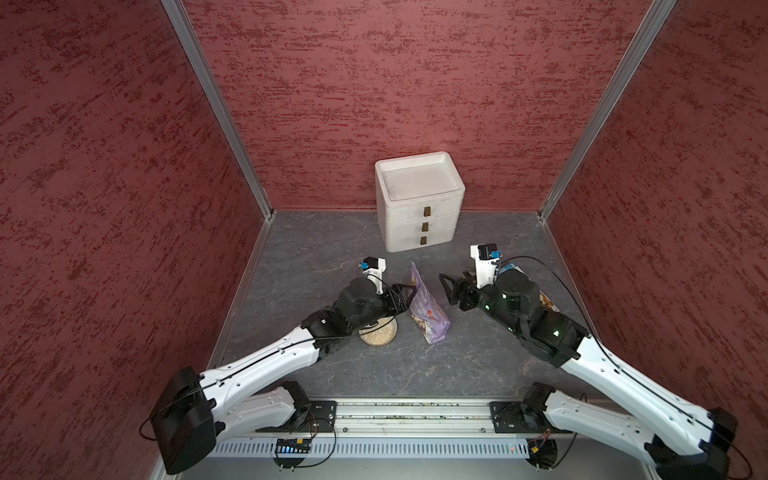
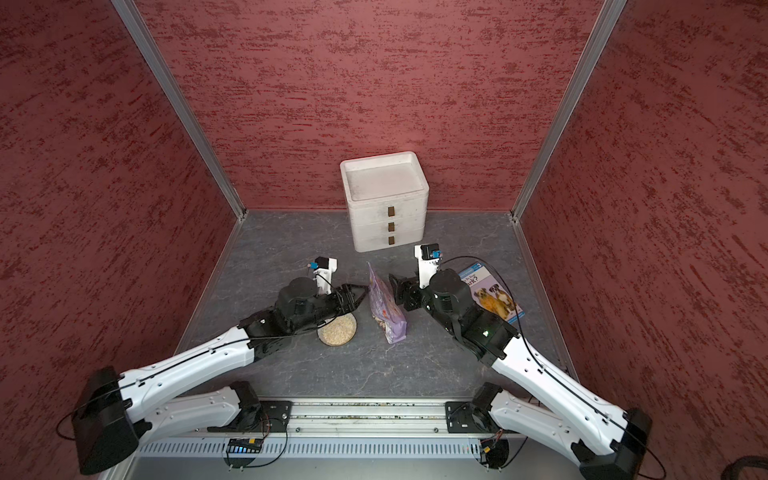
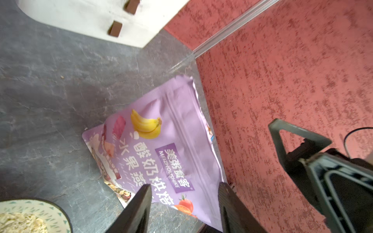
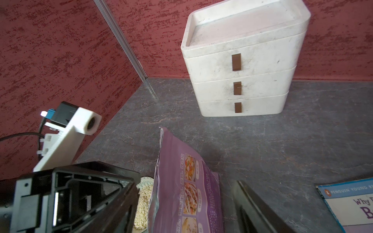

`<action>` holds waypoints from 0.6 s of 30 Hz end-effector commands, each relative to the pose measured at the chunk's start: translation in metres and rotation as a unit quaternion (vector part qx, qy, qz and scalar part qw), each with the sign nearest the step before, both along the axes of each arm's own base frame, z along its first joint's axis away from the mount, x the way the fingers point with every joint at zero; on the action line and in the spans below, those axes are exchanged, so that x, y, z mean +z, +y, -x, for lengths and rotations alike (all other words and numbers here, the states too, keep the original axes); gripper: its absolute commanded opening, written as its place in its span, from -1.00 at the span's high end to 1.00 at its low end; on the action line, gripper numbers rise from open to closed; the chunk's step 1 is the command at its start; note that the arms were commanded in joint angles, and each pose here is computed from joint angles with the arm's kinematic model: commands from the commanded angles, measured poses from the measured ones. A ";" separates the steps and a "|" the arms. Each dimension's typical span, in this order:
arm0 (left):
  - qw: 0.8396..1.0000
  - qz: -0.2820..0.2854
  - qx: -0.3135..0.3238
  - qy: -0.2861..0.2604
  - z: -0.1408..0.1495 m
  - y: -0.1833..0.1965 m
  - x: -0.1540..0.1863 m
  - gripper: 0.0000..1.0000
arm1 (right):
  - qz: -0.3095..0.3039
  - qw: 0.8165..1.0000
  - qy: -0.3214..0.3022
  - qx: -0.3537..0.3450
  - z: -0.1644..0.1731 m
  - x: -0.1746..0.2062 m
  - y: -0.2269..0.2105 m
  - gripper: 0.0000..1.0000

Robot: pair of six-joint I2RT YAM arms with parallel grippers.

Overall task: Pour the oats into the breakfast bowl
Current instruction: Reset both arms

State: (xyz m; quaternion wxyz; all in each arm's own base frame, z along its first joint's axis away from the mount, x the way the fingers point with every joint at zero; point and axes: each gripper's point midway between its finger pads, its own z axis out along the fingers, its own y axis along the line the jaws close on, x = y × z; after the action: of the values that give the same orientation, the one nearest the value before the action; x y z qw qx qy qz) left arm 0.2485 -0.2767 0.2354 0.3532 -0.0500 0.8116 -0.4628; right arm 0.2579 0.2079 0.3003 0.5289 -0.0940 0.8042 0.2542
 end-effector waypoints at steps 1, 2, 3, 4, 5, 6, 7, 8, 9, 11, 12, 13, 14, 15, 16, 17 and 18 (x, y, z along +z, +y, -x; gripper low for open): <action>1.000 -0.023 0.018 0.000 -0.002 0.014 -0.017 -0.10 | 0.012 1.000 -0.017 -0.022 -0.006 0.001 -0.009 -0.57; 1.000 -0.024 0.019 0.001 -0.002 0.015 -0.017 -0.09 | 0.013 1.000 -0.015 -0.022 -0.006 -0.001 -0.008 -0.58; 0.999 -0.026 0.021 0.002 -0.002 0.016 -0.018 -0.09 | 0.013 1.000 -0.014 -0.022 -0.006 -0.002 -0.008 -0.58; 0.999 -0.027 0.021 0.002 -0.002 0.017 -0.017 -0.09 | 0.013 1.000 -0.012 -0.023 -0.006 -0.003 -0.008 -0.58; 0.999 -0.028 0.020 -0.001 -0.002 0.017 -0.016 -0.10 | 0.013 1.000 -0.011 -0.026 -0.007 -0.005 -0.009 -0.59; 0.999 -0.030 0.018 -0.009 -0.002 0.018 -0.012 -0.12 | 0.013 0.999 -0.012 -0.032 -0.008 -0.004 -0.011 -0.60; 0.999 -0.038 0.017 -0.015 -0.002 0.020 -0.008 -0.17 | 0.015 0.999 -0.013 -0.039 -0.009 -0.005 -0.014 -0.62; 0.998 -0.051 0.023 -0.024 -0.004 0.025 -0.004 -0.24 | 0.021 0.998 -0.016 -0.050 -0.010 -0.005 -0.017 -0.64; 0.997 -0.067 0.030 -0.032 -0.005 0.031 0.000 -0.29 | 0.027 0.997 -0.020 -0.065 -0.013 -0.004 -0.023 -0.69; 0.993 -0.098 0.041 -0.058 -0.008 0.044 0.011 -0.33 | 0.043 0.992 -0.031 -0.112 -0.018 -0.002 -0.040 -0.86; 0.990 -0.110 0.050 -0.071 -0.010 0.052 0.018 -0.38 | 0.052 0.989 -0.041 -0.133 -0.021 -0.001 -0.048 -0.96; 0.987 -0.120 0.058 -0.086 -0.012 0.060 0.026 -0.42 | 0.065 0.986 -0.059 -0.144 -0.023 0.001 -0.053 -0.97; 0.984 -0.128 0.069 -0.099 -0.015 0.068 0.033 -0.47 | 0.077 0.982 -0.078 -0.154 -0.025 0.004 -0.058 -0.97; 0.981 -0.137 0.082 -0.111 -0.018 0.078 0.040 -0.55 | 0.090 0.978 -0.094 -0.161 -0.026 0.006 -0.061 -0.97; 0.977 -0.146 0.100 -0.120 -0.023 0.088 0.045 -0.62 | 0.101 0.974 -0.106 -0.174 -0.029 0.008 -0.066 -0.97; 0.971 -0.161 0.131 -0.123 -0.031 0.106 0.049 -0.73 | 0.117 0.966 -0.117 -0.198 -0.033 0.011 -0.075 -0.97; 0.965 -0.174 0.158 -0.119 -0.039 0.121 0.049 -0.84 | 0.129 0.960 -0.124 -0.216 -0.038 0.012 -0.081 -0.97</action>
State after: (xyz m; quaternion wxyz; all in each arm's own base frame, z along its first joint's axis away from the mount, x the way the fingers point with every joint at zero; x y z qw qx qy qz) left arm 0.2749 -0.1901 0.2817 0.4871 -0.0477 0.8060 -0.3328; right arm 0.2823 0.1556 0.2899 0.6025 -0.0526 0.7909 0.0929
